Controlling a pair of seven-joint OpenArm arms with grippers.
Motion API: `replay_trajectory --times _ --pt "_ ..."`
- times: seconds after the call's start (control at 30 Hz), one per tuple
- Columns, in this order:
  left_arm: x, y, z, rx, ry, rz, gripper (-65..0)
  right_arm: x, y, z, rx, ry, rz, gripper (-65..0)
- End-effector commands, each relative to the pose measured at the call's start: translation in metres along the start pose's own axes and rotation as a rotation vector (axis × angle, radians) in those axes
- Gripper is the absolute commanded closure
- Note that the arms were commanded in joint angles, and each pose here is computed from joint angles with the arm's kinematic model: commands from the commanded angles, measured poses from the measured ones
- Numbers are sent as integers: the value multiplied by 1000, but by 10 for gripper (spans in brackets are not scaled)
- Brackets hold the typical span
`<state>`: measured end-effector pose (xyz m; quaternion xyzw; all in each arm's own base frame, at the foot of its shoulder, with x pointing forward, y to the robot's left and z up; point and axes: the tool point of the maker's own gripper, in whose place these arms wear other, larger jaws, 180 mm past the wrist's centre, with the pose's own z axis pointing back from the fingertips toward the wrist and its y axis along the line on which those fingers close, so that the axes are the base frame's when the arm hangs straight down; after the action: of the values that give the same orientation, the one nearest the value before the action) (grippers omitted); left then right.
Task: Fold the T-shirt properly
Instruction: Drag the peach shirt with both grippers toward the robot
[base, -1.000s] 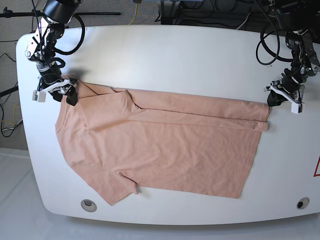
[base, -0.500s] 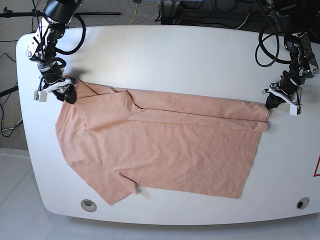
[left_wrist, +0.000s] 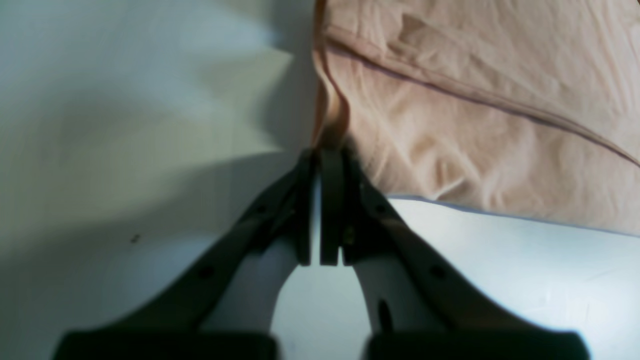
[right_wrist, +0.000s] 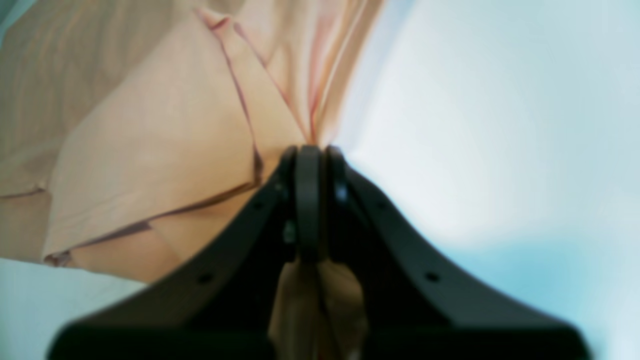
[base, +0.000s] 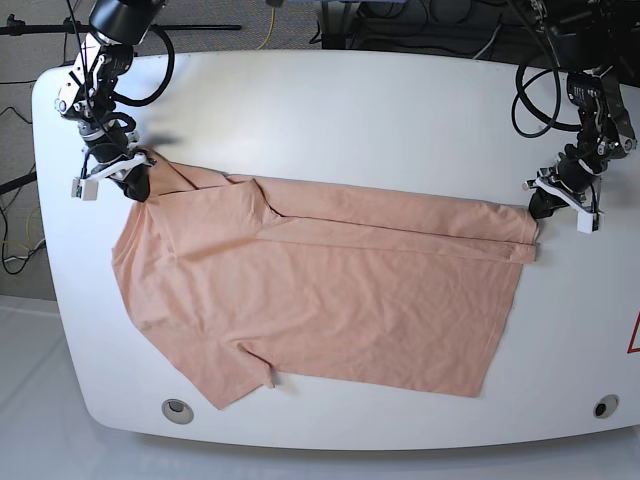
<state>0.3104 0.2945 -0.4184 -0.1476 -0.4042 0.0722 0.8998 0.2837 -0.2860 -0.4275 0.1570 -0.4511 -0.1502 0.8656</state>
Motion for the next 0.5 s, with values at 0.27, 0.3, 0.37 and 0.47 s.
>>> replay_trajectory --times 0.27,0.3,0.37,0.47 --pt "-5 4 5 15 91 -30 -218 1 5 -2 15 14 24 0" --pt "-6 4 5 16 96 -30 -258 -1 6 -2 17 18 26 0" --pt "-7 4 5 17 106 -27 -333 -4 9 -4 23 27 30 0" --pt "-11 7 3 38 125 5 -459 -16 10 -7 25 66 28 0"
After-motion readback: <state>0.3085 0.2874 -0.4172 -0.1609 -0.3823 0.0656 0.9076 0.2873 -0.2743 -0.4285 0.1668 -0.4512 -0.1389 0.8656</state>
